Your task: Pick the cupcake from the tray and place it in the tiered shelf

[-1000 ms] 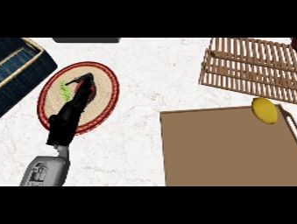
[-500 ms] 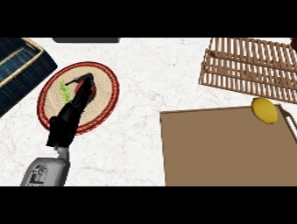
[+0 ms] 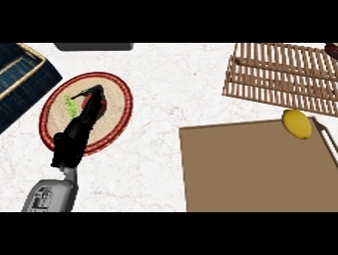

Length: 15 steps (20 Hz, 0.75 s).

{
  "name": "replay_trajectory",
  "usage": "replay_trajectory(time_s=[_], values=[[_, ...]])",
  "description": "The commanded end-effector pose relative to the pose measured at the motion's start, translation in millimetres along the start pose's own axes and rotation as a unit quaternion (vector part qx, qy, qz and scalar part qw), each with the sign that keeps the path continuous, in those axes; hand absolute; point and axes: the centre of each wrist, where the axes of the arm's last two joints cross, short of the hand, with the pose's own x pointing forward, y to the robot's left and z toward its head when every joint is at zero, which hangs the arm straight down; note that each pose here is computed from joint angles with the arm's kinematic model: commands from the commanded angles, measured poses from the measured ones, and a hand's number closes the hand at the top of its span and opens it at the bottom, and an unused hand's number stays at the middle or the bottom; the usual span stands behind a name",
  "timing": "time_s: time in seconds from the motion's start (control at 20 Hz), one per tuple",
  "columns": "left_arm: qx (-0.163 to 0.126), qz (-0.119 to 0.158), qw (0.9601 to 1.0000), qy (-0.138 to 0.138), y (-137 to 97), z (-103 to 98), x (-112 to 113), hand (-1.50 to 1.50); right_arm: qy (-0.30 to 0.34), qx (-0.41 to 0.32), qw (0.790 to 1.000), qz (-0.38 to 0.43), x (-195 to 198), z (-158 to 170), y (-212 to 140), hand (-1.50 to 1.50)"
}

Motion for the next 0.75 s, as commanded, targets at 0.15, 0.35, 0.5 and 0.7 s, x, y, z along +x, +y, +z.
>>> replay_trajectory(time_s=[0.15, 0.35, 0.5, 0.7], values=[[0.012, 0.001, 0.9999, 0.009, 6.5, 8.7, -7.7, 0.0, 0.08, 0.019, 0.995, 0.055, -4.8, -20.9, -81.7, -1.5], [0.014, -0.005, 0.9997, 0.019, 10.0, 18.8, -10.9, 0.0, 0.085, 0.032, 0.991, 0.094, -18.0, -31.4, -133.7, -1.5], [0.027, -0.011, 0.9995, 0.008, 22.4, 13.5, 1.9, 0.0, 0.079, 0.039, 0.987, 0.133, -37.5, -30.5, -164.0, -1.5], [0.02, -0.004, 0.9998, 0.004, 13.9, 18.0, -13.4, 0.0, 0.089, 0.07, 0.988, 0.102, -52.5, -54.6, -210.9, -1.5]])
